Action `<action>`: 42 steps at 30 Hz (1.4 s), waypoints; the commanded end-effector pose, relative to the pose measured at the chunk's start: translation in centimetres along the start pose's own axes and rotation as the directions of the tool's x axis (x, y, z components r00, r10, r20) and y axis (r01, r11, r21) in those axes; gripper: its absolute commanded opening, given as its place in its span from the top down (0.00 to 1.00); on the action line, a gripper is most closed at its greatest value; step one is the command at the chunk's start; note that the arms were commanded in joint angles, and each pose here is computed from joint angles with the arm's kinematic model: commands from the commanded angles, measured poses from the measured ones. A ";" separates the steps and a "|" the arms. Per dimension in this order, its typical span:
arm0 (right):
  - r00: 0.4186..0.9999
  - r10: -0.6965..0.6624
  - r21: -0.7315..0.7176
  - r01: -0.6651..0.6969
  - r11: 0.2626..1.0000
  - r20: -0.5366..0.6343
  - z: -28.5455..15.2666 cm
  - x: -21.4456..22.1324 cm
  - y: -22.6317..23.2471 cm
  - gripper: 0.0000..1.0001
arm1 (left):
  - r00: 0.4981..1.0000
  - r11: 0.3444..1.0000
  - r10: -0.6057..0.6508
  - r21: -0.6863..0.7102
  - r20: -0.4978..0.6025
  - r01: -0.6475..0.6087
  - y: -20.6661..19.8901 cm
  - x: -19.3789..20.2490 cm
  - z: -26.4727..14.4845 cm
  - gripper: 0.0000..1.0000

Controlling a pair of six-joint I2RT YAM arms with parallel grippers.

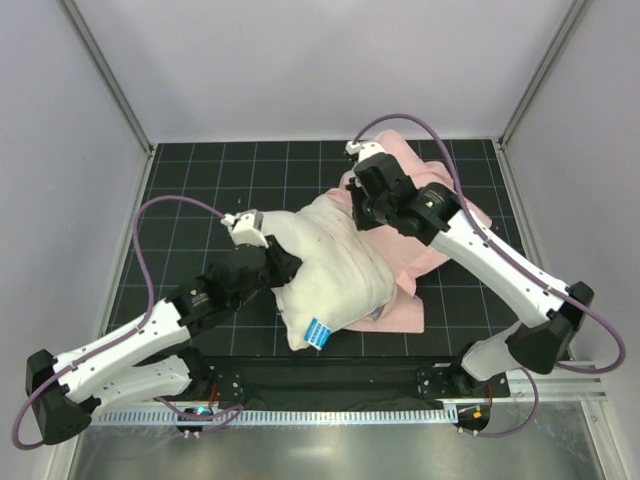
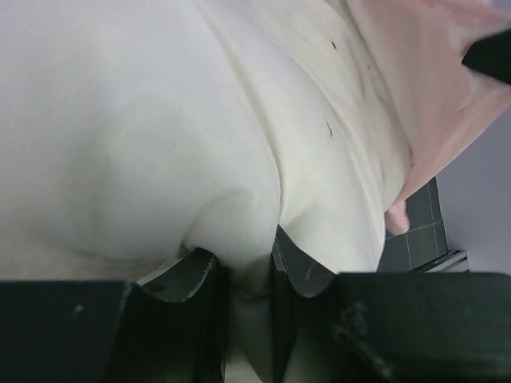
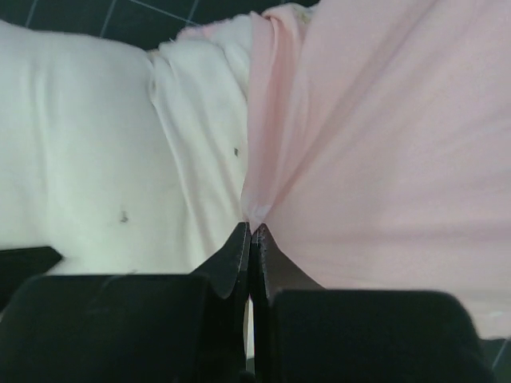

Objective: Put the pillow into the pillowcase

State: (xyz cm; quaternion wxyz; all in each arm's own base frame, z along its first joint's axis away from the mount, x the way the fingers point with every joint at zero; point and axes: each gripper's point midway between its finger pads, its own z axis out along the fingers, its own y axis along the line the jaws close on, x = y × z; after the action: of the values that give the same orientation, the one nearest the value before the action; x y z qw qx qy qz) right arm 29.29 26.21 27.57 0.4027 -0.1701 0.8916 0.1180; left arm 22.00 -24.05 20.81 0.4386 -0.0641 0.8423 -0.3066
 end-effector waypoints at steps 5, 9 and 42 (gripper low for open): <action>0.996 0.086 -0.078 -0.085 0.993 0.015 -0.5 2.4 -0.4 0.96 | 0.993 1.000 0.013 -0.014 0.113 -0.012 1.4 -2.0 -1.7 0.80; 0.993 0.104 -0.063 -0.101 0.993 0.047 -1.2 1.5 -1.2 0.96 | 0.989 0.987 0.110 -0.129 0.096 -0.097 3.3 -2.9 -3.4 0.39; 0.969 0.194 -0.231 -0.156 0.960 0.154 -4.8 -4.2 1.3 0.96 | 0.945 0.874 -0.315 0.363 -0.084 0.324 -12.3 0.6 17.4 0.99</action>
State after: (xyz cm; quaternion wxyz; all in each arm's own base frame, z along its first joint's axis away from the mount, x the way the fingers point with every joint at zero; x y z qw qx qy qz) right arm 28.15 23.59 29.15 0.4112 -0.1159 0.8881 0.1697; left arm 31.53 -39.27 17.87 0.3744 -0.0851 0.8108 -0.4417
